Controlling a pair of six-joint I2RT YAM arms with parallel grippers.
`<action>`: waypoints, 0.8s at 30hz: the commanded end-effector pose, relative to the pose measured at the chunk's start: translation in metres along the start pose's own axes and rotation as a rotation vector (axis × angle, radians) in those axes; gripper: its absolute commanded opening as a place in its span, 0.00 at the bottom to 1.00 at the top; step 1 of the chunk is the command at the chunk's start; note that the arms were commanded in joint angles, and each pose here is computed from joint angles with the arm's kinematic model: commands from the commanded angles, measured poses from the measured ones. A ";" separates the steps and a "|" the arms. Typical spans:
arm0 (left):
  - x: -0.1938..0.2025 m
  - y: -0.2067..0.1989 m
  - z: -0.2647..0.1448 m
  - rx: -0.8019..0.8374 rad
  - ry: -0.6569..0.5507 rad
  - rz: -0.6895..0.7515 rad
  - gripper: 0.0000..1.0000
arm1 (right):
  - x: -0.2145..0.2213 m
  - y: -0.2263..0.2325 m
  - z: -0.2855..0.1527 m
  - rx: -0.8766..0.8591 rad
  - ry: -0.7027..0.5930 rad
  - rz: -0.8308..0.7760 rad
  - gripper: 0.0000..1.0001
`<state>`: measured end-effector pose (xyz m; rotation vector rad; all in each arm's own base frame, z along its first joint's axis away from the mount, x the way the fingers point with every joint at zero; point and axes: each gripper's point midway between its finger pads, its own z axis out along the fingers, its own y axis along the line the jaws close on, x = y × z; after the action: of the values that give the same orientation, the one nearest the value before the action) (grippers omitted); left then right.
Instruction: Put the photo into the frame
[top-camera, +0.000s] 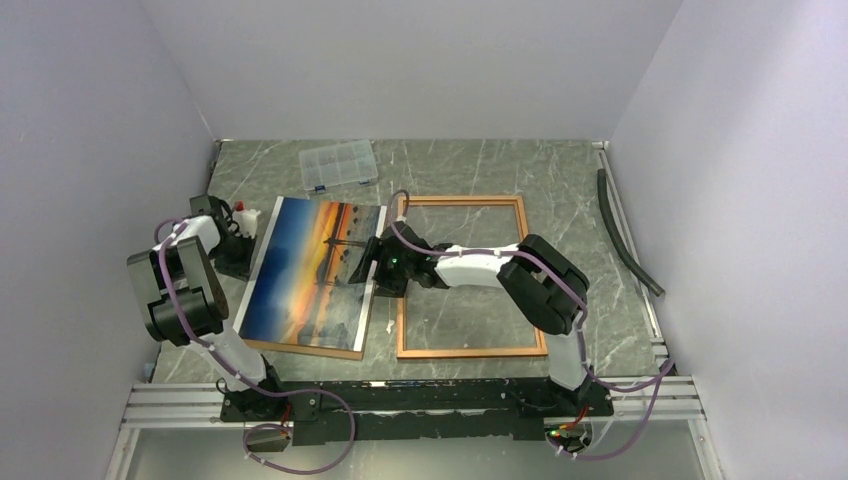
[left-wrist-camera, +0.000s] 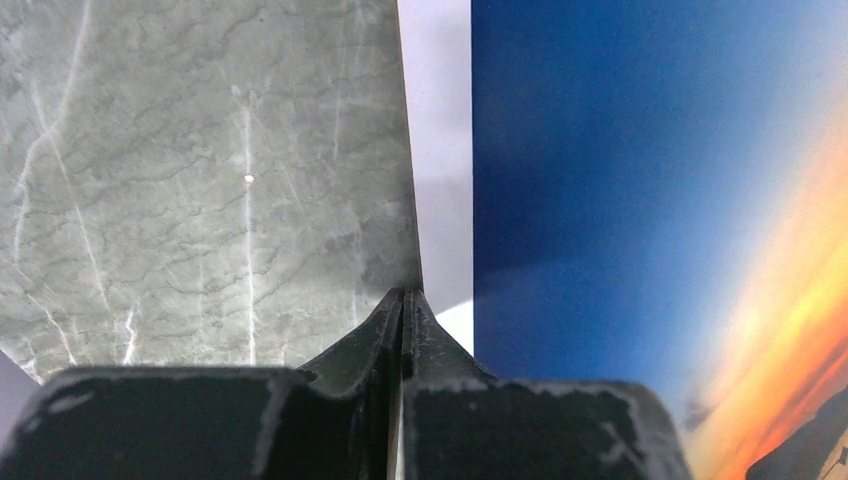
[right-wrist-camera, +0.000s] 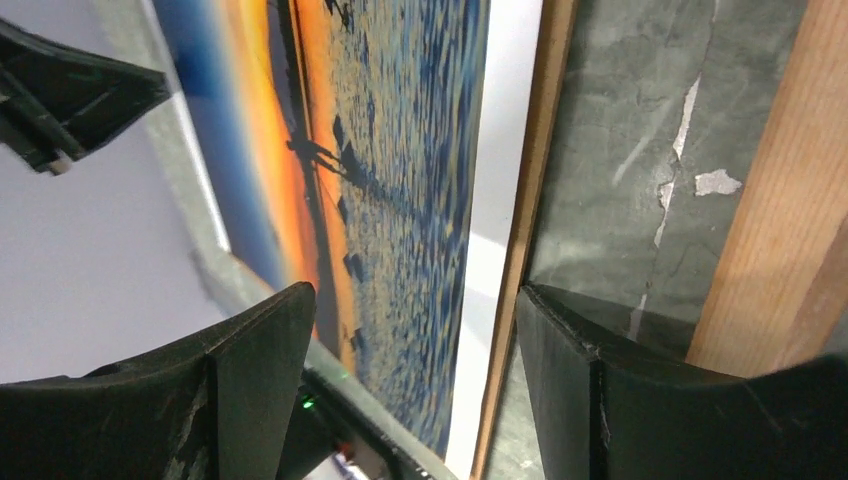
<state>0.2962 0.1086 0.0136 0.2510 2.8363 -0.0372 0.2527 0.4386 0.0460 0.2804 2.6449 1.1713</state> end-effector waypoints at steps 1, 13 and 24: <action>0.025 -0.041 0.007 0.150 0.075 -0.019 0.07 | -0.011 0.007 -0.010 0.138 -0.105 -0.136 0.78; -0.020 -0.008 -0.062 0.216 -0.103 -0.131 0.33 | -0.004 -0.013 -0.003 0.198 -0.080 -0.125 0.80; 0.001 0.000 -0.013 0.081 -0.033 -0.097 0.33 | -0.006 -0.013 -0.011 0.248 -0.073 -0.143 0.85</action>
<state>0.2843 0.1086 0.0360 0.1027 2.8183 -0.2475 0.2511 0.4263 0.0407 0.1932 2.6937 0.8539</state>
